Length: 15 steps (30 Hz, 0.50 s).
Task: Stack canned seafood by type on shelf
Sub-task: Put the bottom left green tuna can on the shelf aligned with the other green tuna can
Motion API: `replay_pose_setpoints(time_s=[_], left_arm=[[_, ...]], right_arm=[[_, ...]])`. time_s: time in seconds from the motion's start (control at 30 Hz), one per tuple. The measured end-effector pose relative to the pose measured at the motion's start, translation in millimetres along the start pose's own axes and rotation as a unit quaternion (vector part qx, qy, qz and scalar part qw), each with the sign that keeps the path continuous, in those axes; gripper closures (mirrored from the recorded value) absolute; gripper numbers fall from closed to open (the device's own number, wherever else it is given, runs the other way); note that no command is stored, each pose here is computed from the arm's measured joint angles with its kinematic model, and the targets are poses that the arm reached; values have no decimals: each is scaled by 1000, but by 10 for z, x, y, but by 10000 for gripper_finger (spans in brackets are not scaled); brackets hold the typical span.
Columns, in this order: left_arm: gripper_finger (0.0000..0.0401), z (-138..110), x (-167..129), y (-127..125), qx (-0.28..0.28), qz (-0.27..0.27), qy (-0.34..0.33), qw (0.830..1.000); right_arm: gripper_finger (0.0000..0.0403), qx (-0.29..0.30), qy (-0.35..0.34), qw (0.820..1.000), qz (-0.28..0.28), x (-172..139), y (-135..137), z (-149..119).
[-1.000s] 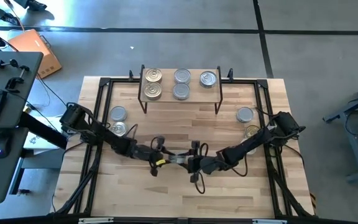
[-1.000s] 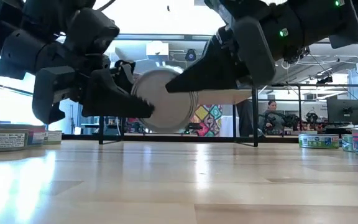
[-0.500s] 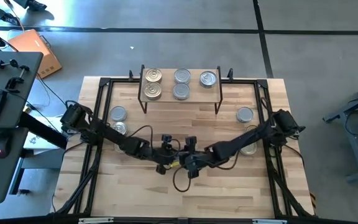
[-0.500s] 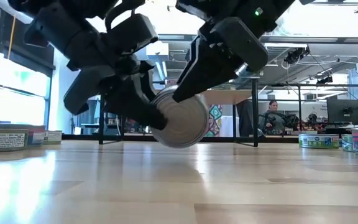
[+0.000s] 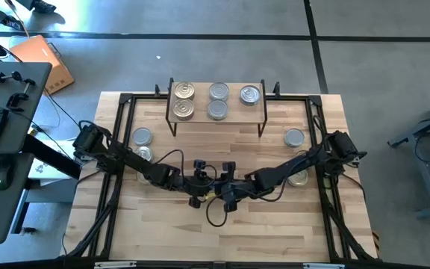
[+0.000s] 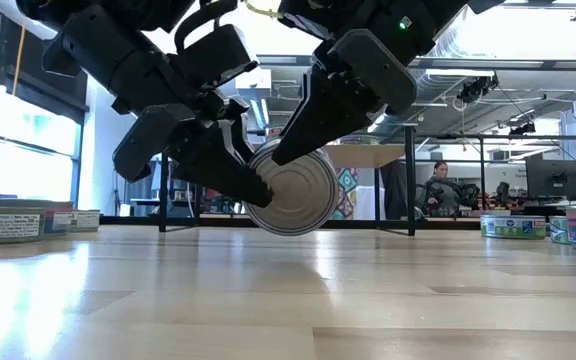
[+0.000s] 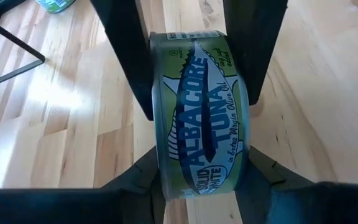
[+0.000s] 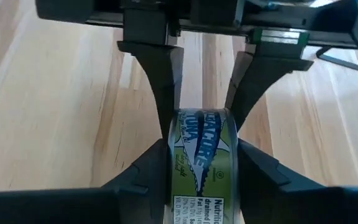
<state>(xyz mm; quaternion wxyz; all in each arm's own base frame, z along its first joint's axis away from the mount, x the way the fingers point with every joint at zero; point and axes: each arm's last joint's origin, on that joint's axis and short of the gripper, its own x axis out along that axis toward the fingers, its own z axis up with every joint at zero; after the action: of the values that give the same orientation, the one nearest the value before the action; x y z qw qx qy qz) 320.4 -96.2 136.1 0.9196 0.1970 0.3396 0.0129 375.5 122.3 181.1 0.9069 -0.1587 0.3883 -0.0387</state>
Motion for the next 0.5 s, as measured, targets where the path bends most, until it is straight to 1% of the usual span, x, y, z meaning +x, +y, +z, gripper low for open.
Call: replay_pose_setpoints(time_s=[0.03, 0.1, 0.2, 0.27, 0.33, 0.4, 0.5], left_arm=[[276, -2, 0, 0, -4, 1, 1, 1000], [235, -13, -3, 1, -10, 2, 11, 1000], [166, -94, -13, -3, -13, 14, 52, 998], [138, -157, -19, -9, -25, 19, 80, 996], [125, -190, -27, -11, -38, 24, 96, 994], [121, -219, -40, -28, -41, 26, 109, 993], [123, -204, -49, -57, -43, 27, 99, 994]], right_arm=[[276, 4, 2, 1000, -3, -1, -1, -5], [276, -3, 13, 1000, -17, -23, 36, -30], [276, -39, 51, 996, -57, -118, 126, -128], [276, -44, 59, 993, -89, -251, 153, -140], [276, -53, 68, 987, -136, -430, 137, -159], [276, -65, 69, 979, -182, -601, 111, -167], [276, -101, 69, 962, -245, -855, 14, -169]])
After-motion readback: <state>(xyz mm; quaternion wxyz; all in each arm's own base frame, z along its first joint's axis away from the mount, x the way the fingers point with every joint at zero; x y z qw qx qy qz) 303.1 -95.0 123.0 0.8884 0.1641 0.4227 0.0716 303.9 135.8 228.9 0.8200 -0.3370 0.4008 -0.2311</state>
